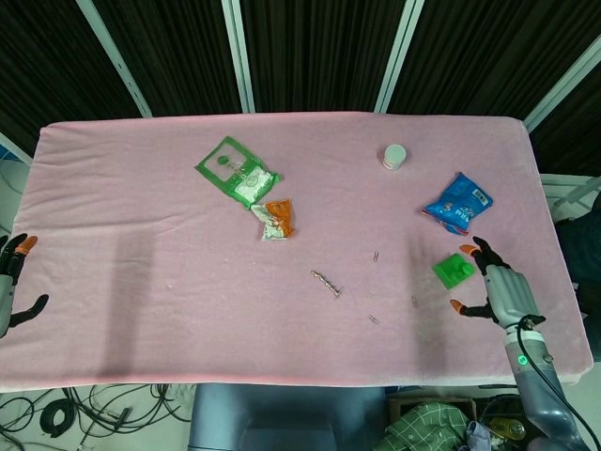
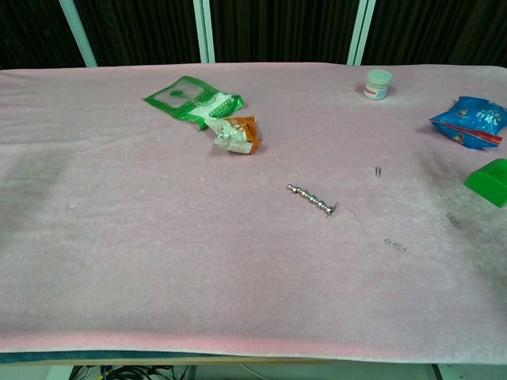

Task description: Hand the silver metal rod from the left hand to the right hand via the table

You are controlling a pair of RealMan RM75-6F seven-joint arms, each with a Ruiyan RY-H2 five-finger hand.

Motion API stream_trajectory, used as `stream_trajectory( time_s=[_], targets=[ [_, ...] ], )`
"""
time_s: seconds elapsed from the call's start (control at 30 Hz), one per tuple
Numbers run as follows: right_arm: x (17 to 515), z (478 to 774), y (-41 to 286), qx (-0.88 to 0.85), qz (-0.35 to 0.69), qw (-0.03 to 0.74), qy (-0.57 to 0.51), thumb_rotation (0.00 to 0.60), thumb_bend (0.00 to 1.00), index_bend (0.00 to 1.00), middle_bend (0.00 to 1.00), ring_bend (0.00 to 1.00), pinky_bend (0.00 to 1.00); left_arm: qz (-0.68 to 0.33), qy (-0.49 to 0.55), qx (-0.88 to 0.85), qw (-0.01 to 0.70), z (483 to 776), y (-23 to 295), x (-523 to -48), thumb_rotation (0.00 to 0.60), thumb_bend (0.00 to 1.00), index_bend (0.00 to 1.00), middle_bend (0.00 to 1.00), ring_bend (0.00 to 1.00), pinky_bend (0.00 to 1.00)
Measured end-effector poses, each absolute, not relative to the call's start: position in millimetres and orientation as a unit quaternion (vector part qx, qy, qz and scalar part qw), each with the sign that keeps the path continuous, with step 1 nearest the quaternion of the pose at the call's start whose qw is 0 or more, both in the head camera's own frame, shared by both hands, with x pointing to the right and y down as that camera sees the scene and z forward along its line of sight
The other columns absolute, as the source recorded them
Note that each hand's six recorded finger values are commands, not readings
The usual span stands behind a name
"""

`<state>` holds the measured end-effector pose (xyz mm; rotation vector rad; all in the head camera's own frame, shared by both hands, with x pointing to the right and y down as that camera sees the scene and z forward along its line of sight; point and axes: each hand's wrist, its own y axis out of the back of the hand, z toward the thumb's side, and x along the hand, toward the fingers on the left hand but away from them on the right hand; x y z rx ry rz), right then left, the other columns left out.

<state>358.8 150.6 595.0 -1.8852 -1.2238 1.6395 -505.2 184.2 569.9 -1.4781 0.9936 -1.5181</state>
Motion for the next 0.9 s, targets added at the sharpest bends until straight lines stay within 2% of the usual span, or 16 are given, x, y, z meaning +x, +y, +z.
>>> stream_trajectory(
  time_s=[0.43,0.9],
  targets=[
    [242.8,673.2,142.0,-0.684,0.603,0.079,-0.403,0.600,0.14,0.31,0.02,0.09,0.21,-0.589,0.399,-0.581,0.396,566.8,182.3,-501.6,0.600,0.24,0.10,0.06,0.00,0.00],
    [176.8,698.2,119.5,-0.669,0.597,0.082,-0.435,0.600,0.18,0.40,0.02,0.09,0.21,-0.587,0.409,-0.577,0.394,566.1,180.5,-503.9,0.600,0.24,0.10,0.06,0.00,0.00]
  ],
)
